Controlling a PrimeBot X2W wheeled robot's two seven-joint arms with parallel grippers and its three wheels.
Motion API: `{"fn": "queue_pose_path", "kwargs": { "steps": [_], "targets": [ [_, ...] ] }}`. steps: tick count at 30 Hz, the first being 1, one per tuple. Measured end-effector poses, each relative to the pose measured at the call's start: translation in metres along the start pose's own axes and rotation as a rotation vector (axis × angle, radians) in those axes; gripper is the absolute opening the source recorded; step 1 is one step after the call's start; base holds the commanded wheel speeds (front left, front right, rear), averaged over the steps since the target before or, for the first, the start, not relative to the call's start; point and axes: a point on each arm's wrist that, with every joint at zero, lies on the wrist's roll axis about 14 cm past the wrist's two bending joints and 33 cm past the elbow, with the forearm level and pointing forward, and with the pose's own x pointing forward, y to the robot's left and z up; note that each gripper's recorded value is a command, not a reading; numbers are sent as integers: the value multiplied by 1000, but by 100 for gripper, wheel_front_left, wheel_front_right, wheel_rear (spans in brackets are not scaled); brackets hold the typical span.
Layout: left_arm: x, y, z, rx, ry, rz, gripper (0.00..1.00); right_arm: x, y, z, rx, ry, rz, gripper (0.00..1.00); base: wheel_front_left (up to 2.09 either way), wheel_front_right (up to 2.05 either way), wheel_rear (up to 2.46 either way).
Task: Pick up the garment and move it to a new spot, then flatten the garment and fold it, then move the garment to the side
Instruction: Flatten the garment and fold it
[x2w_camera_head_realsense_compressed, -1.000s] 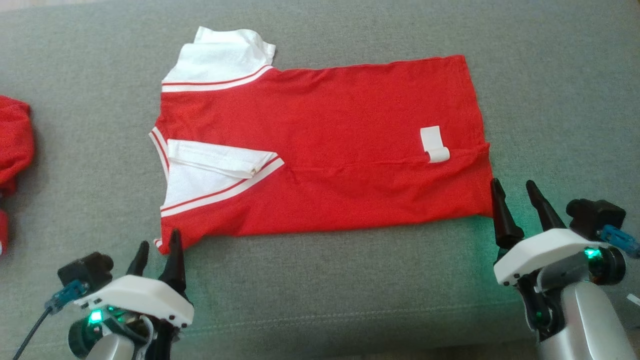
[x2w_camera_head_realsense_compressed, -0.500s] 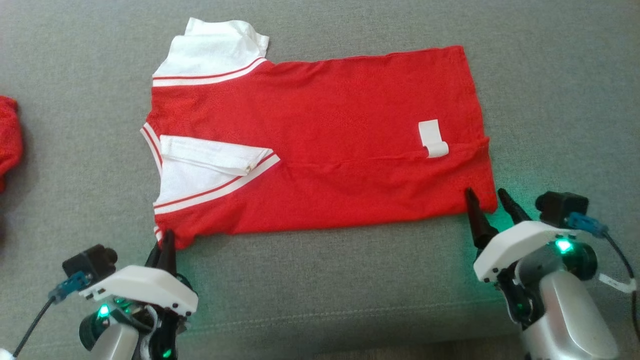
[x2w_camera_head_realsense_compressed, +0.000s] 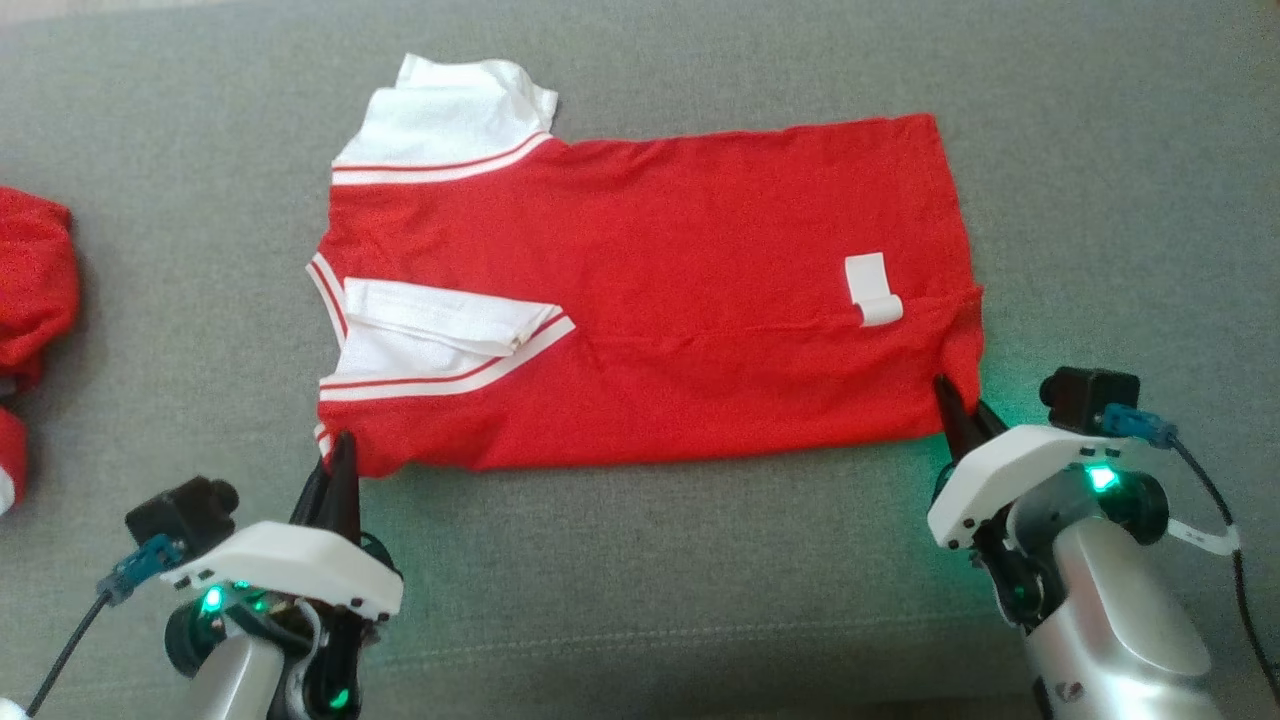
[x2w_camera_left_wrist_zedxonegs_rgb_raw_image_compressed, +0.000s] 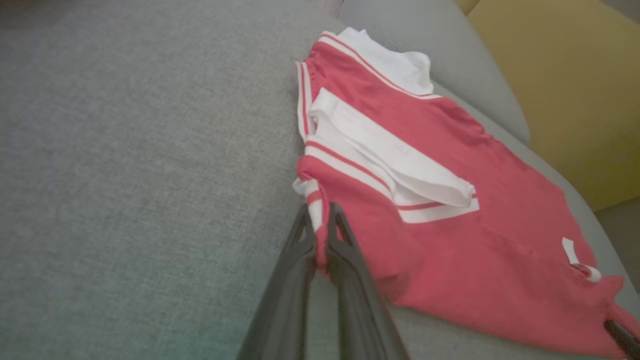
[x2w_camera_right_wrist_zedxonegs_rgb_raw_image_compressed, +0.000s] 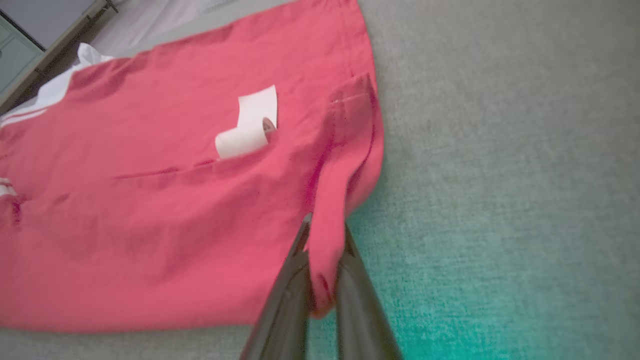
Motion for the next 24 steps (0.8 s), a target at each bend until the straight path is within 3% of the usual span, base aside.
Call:
{"fn": "queue_pose_path", "kwargs": {
  "steps": [7,11,19,24],
  "targets": [
    [-20,-32,38,33,-129,-104,0,-21,5,42,44,-160,15,0,0,0,0],
    [-37,-42,52,37,-187,-131,0,-36,5,45,84,-172,25,0,0,0,0],
    [-68,-22,8,5,-70,-64,0,-67,-12,-10,109,-14,-27,0,0,0,0],
    [-66,-9,-15,-3,-3,-21,0,-67,-13,-17,121,1,-32,0,0,0,0]
  ]
}}
